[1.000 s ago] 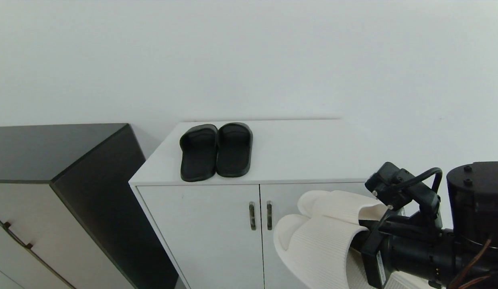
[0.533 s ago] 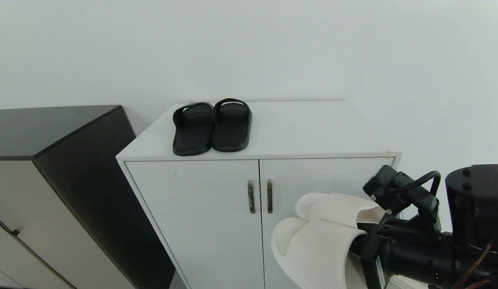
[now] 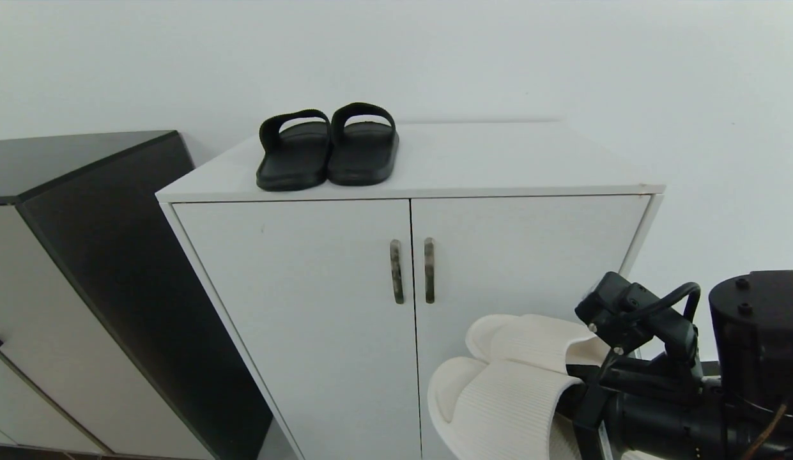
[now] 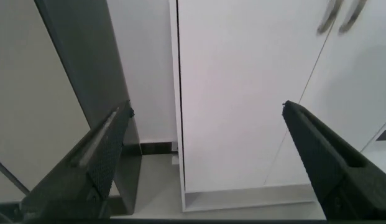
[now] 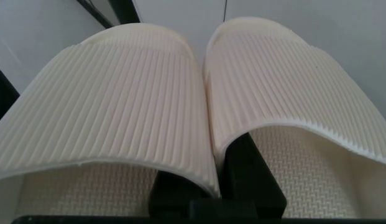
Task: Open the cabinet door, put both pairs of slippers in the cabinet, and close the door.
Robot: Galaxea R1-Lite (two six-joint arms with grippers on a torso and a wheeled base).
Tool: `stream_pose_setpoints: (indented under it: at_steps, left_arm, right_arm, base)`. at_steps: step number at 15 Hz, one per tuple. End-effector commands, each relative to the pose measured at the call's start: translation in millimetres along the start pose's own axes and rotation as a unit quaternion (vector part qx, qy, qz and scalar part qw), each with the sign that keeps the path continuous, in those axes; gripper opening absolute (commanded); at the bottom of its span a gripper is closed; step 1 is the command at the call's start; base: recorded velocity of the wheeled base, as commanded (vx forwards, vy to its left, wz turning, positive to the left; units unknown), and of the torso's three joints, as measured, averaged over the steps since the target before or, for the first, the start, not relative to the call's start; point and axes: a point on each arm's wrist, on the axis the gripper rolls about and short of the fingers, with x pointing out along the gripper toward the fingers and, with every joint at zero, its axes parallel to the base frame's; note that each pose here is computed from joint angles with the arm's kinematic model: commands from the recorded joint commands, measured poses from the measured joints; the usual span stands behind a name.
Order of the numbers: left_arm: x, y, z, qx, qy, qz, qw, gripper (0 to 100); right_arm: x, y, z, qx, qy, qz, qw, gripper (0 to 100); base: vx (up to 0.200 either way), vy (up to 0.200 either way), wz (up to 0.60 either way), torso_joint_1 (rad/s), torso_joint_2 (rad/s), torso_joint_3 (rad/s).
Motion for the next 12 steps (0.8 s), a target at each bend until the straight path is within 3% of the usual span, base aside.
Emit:
stream_pose_setpoints:
  at_steps: [1, 2, 3, 5, 7, 8, 9, 10, 12]
  left_arm:
    - [1, -0.5, 37.4, -0.021, -0.016, -0.019, 0.9995, 100]
    - [4, -1.1, 65.2, -0.050, -0.021, -0.044, 0.9976, 100]
    - [15, -2.1, 83.4, -0.049, -0.002, -0.074, 0.9961, 100]
    - [44, -4.3, 98.7, -0.047, 0.038, -0.116, 0.9915, 100]
    - [89, -8.6, 104.6, -0.036, 0.066, -0.190, 0.9788, 100]
    - [105, -9.8, 104.4, -0.023, 0.077, -0.209, 0.9746, 100]
    - [119, -13.3, 102.9, 0.006, 0.082, -0.235, 0.9686, 100]
    - [130, -20.9, 103.5, 0.028, 0.080, -0.267, 0.9601, 100]
    - [137, -39.7, 113.7, 0.038, 0.060, -0.333, 0.9403, 100]
  right_arm:
    - [-1, 1, 0, -0.001, -0.001, 0.002, 1.000, 0]
    - [-1, 1, 0, -0.001, -0.001, 0.002, 1.000, 0]
    - [-1, 2, -1, -0.001, 0.000, 0.003, 1.000, 0]
    - [-2, 3, -2, -0.003, 0.001, 0.006, 1.000, 0]
    - [-2, 4, -3, -0.004, 0.003, 0.009, 1.000, 0]
    - [-1, 4, -4, -0.005, 0.005, 0.009, 1.000, 0]
    - [-2, 4, -4, -0.004, 0.004, 0.009, 1.000, 0]
    - [-2, 4, -4, -0.005, 0.005, 0.009, 1.000, 0]
    - [-2, 5, -4, -0.006, 0.005, 0.010, 1.000, 0]
  base:
    - [0.000, 0.000, 0.00, -0.119, 0.47, 0.349]
    - [0.000, 0.000, 0.00, -0.115, 0.46, 0.344]
    - [0.000, 0.000, 0.00, -0.090, 0.46, 0.349]
    - [0.000, 0.000, 0.00, -0.076, 0.45, 0.364]
    - [0.000, 0.000, 0.00, -0.039, 0.44, 0.386]
    - [0.000, 0.000, 0.00, -0.027, 0.44, 0.408]
    - [0.000, 0.000, 0.00, -0.012, 0.32, 0.300]
    - [0.000, 0.000, 0.00, -0.002, 0.18, 0.173]
    - [0.000, 0.000, 0.00, 0.007, 0.09, 0.061]
